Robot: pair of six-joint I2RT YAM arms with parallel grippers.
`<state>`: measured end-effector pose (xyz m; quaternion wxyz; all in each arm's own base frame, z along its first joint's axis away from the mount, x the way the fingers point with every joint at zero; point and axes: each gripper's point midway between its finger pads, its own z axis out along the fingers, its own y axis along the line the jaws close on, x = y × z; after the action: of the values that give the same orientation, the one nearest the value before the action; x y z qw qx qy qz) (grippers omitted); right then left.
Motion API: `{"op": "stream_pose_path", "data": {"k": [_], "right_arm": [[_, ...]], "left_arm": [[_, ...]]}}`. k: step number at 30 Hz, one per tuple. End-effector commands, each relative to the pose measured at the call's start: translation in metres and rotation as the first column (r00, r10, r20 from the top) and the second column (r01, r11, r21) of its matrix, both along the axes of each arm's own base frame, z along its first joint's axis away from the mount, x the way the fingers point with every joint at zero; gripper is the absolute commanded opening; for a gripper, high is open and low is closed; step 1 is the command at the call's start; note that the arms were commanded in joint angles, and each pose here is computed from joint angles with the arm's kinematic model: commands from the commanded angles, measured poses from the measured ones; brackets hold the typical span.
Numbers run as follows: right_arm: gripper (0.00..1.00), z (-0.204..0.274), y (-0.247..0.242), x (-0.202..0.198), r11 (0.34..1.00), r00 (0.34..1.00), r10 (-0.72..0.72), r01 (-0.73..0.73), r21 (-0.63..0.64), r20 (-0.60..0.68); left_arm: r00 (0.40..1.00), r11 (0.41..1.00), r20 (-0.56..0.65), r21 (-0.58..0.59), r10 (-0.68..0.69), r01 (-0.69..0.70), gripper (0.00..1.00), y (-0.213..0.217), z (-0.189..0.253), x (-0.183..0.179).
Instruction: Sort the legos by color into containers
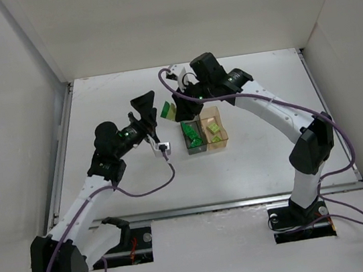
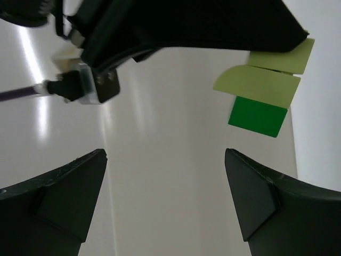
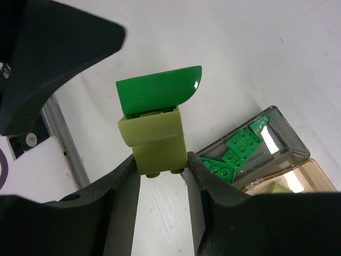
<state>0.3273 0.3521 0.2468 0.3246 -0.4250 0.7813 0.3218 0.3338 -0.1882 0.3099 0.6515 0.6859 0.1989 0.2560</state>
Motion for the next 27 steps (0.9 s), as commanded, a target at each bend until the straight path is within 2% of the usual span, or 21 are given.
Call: {"op": "stream_pose_path", "data": {"k": [1,5,9,14,21,23,24,27], "right_arm": [[0.00,0.021,0.007,-0.004,0.998,0.999,0.021,-0.023,0.053,0.035],[0.00,0.019,0.009,-0.005,0.998,0.999,0.023,-0.025,0.060,0.024],[0.00,0.015,0.013,-0.009,0.997,0.999,0.040,-0.040,0.059,0.013],[0.00,0.015,0.022,-0.016,0.996,0.998,0.062,-0.062,0.065,0.003],[0.00,0.011,0.023,-0.015,0.996,0.998,0.062,-0.061,0.060,-0.005],[0.00,0.011,0.023,-0.015,0.996,0.998,0.062,-0.061,0.060,-0.005],[0.00,0.015,0.026,-0.018,0.995,0.997,0.071,-0.071,0.066,0.004],[0.00,0.014,0.028,-0.016,0.995,0.997,0.071,-0.071,0.065,0.002]], "left_arm": [[0.991,0.992,0.046,0.019,-0.123,0.122,0.90,-0.010,-0.003,-0.031],[0.992,0.983,-0.035,0.132,-0.122,0.126,0.89,-0.009,-0.040,-0.030],[0.994,0.979,-0.021,0.173,-0.103,0.105,0.86,-0.010,-0.042,-0.019],[0.995,0.984,0.016,0.153,-0.096,0.093,0.82,-0.017,-0.030,-0.015],[0.996,0.980,0.006,0.177,-0.091,0.088,0.53,-0.016,-0.034,-0.014],[0.996,0.979,0.005,0.185,-0.092,0.090,0.49,-0.016,-0.036,-0.015],[0.995,0.977,0.013,0.192,-0.094,0.090,0.40,-0.016,-0.035,-0.015],[0.996,0.978,0.022,0.190,-0.085,0.080,0.24,-0.014,-0.032,-0.015]]}}
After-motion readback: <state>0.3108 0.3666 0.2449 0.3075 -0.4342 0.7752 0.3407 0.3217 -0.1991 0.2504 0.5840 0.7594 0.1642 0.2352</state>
